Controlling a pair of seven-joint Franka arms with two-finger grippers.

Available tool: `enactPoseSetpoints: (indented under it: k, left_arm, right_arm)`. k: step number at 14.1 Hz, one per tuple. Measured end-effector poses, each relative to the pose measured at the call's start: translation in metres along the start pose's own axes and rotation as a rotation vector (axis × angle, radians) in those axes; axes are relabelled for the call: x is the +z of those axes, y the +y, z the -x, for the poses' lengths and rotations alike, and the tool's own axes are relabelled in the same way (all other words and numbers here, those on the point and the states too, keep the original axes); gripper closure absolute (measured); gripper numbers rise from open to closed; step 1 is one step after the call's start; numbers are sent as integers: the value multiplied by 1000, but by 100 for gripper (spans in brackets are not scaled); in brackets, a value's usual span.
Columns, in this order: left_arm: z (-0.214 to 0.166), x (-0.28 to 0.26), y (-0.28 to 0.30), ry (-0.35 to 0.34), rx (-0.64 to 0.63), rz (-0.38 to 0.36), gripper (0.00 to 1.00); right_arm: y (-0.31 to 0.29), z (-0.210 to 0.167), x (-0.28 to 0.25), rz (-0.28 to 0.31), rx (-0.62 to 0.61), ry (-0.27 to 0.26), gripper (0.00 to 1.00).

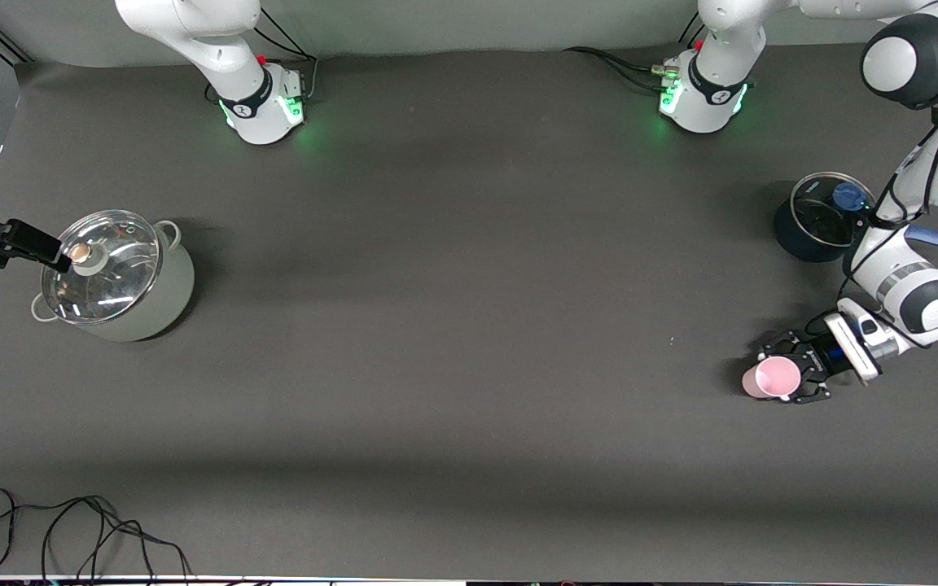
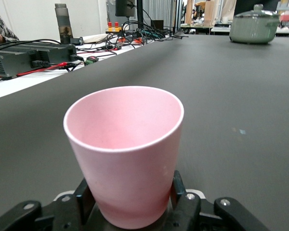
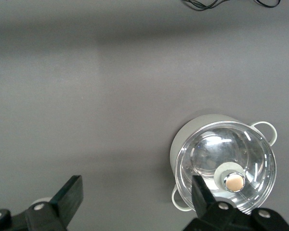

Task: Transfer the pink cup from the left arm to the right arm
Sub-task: 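Lift the pink cup and carry it toward the table's middle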

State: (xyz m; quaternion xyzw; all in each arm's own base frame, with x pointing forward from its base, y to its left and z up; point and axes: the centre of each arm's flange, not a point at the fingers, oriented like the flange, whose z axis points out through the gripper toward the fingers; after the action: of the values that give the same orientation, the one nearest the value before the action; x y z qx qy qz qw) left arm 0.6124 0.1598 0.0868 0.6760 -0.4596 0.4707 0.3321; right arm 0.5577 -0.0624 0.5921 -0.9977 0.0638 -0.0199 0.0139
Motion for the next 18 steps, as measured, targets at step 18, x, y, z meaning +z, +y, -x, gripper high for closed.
enactPoseSetpoints:
  k: [18]
  left_arm:
    - [-394, 256, 215, -79, -301, -70, 35]
  right_arm:
    - [-2, 0, 0, -4, -5, -1, 0]
